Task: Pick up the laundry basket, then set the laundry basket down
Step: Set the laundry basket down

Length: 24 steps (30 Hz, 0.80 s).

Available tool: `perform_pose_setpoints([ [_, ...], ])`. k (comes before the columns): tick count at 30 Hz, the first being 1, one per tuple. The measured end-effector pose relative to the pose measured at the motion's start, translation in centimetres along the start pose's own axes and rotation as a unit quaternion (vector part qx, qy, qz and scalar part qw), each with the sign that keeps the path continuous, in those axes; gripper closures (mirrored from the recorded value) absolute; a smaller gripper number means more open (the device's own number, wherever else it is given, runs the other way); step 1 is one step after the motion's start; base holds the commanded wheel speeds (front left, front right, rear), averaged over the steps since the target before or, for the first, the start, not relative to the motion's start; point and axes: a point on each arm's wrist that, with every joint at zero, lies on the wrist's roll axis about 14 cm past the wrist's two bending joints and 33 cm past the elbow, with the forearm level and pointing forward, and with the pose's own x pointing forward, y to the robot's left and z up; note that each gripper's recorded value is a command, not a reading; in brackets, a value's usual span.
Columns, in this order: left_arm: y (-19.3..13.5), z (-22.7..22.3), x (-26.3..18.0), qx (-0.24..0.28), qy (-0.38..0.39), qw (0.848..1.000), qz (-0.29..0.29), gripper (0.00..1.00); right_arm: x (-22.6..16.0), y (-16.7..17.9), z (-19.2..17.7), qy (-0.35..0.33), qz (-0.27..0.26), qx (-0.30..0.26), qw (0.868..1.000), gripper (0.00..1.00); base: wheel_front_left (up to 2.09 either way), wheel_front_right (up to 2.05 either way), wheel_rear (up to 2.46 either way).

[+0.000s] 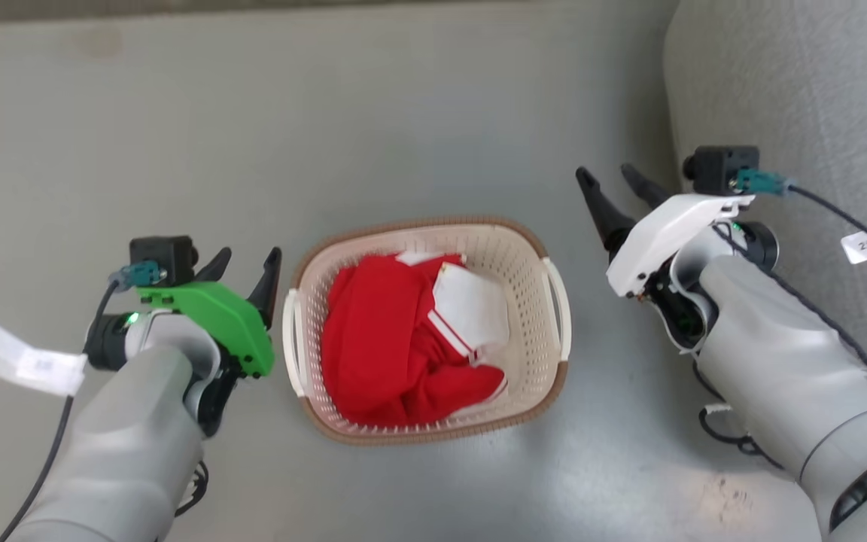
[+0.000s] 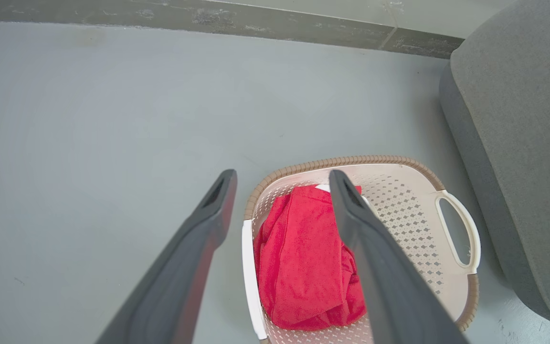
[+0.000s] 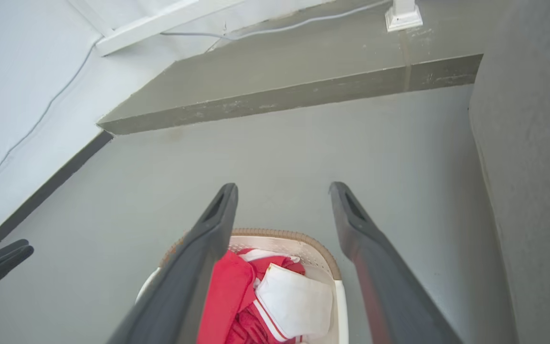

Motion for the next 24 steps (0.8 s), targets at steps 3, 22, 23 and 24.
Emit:
perform_pose_setpoints([
  [3,0.0,1.8,-1.0,0.000,-0.026,1.000,0.002,0.00,-0.7,0.3,2.9,-0.038,0.005,-0.011,0.999,0.00,0.00,0.00,0.00],
  [22,-3.9,12.2,-9.6,0.028,-0.222,0.974,-0.017,0.00,-9.5,3.8,11.7,-0.216,0.010,-0.054,0.975,0.00,0.00,0.00,0.00],
  [23,-4.2,12.6,-10.0,0.033,-0.230,0.972,-0.019,0.00,-9.9,4.0,12.1,-0.225,0.009,-0.058,0.973,0.00,0.00,0.00,0.00],
  [24,-4.4,12.9,-10.4,0.039,-0.239,0.970,-0.019,0.00,-10.3,4.2,12.4,-0.233,0.009,-0.062,0.971,0.00,0.00,0.00,0.00],
])
